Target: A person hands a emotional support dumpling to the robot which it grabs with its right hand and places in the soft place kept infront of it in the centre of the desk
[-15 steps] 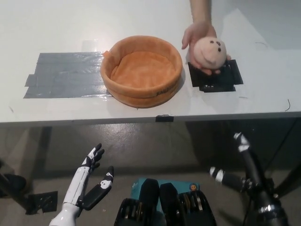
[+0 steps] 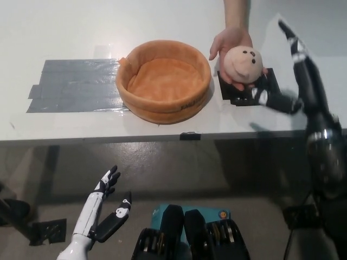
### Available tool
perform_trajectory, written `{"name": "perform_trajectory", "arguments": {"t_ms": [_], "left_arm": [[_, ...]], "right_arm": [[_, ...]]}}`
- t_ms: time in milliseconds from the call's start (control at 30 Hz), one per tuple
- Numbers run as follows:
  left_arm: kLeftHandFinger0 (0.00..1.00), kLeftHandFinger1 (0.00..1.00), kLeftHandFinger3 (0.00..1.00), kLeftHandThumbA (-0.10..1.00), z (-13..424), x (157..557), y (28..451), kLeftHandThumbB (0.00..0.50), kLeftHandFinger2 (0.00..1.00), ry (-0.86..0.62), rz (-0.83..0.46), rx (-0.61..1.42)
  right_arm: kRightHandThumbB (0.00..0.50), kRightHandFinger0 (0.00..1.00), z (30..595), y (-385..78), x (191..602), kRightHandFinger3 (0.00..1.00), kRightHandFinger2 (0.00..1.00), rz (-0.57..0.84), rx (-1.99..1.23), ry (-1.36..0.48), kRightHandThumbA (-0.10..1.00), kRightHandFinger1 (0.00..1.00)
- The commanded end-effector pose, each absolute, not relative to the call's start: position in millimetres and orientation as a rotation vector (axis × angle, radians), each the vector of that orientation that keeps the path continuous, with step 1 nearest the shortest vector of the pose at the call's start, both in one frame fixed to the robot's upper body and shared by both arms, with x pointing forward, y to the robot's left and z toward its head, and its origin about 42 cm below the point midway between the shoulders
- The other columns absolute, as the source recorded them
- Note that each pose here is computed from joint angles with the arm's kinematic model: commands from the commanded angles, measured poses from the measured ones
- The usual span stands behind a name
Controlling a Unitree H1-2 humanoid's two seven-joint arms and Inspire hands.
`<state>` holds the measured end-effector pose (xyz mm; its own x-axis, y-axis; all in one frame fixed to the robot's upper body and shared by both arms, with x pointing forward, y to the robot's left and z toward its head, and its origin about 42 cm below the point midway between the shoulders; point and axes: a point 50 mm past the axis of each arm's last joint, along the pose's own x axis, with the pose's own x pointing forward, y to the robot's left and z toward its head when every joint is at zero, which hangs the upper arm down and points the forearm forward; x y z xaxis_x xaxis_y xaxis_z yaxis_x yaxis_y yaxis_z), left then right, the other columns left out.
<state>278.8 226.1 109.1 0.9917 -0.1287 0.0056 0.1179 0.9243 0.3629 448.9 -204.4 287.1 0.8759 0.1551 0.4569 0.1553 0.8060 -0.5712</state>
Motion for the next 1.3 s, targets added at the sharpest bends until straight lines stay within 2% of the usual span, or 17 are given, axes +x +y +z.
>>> {"name": "perform_trajectory", "arguments": {"t_ms": [0, 100, 167, 333, 467, 700, 1167, 1200, 1233, 1267], "left_arm": [[1.0, 1.0, 1.0, 0.53, 126, 284, 225, 0.0, 1.0, -0.107, -0.133, 0.385], [1.0, 1.0, 1.0, 0.53, 127, 286, 225, 0.0, 1.0, -0.112, -0.134, 0.385], [1.0, 1.0, 1.0, 0.53, 128, 288, 225, 0.0, 1.0, -0.117, -0.135, 0.384], [1.0, 1.0, 1.0, 0.51, 130, 288, 223, 0.0, 1.0, -0.125, -0.132, 0.373], [1.0, 1.0, 1.0, 0.46, 131, 291, 223, 0.0, 1.0, -0.125, -0.136, 0.379], [1.0, 1.0, 1.0, 0.44, 134, 294, 223, 0.0, 1.0, -0.136, -0.132, 0.37], [1.0, 1.0, 1.0, 0.51, 136, 296, 224, 0.0, 1.0, -0.138, -0.131, 0.375], [1.0, 1.0, 1.0, 0.51, 136, 296, 224, 0.0, 1.0, -0.139, -0.132, 0.376], [1.0, 1.0, 1.0, 0.52, 136, 296, 223, 0.0, 1.0, -0.14, -0.132, 0.375], [1.0, 1.0, 1.0, 0.52, 136, 296, 223, 0.0, 1.0, -0.139, -0.132, 0.373]], "right_arm": [[0.324, 1.0, 324, -197, 486, 1.0, 1.0, 0.036, -0.735, -0.423, 0.95, 1.0], [0.329, 1.0, 332, -189, 503, 1.0, 1.0, 0.041, -0.776, -0.379, 0.95, 1.0], [0.357, 1.0, 335, -182, 515, 1.0, 1.0, 0.053, -0.797, -0.354, 0.97, 1.0], [0.338, 1.0, 335, -170, 532, 1.0, 1.0, 0.092, -0.818, -0.286, 1.0, 1.0], [0.351, 1.0, 332, -164, 545, 1.0, 1.0, 0.099, -0.795, -0.239, 0.96, 1.0], [0.334, 1.0, 322, -161, 563, 1.0, 1.0, 0.12, -0.828, -0.16, 0.95, 1.0], [0.351, 1.0, 318, -167, 575, 1.0, 1.0, 0.107, -0.869, -0.088, 0.97, 1.0], [0.35, 1.0, 318, -167, 576, 1.0, 1.0, 0.109, -0.868, -0.082, 0.98, 1.0], [0.297, 1.0, 318, -168, 576, 1.0, 1.0, 0.103, -0.862, -0.084, 0.97, 1.0], [0.297, 1.0, 317, -169, 577, 1.0, 1.0, 0.095, -0.854, -0.092, 0.96, 1.0]]}}
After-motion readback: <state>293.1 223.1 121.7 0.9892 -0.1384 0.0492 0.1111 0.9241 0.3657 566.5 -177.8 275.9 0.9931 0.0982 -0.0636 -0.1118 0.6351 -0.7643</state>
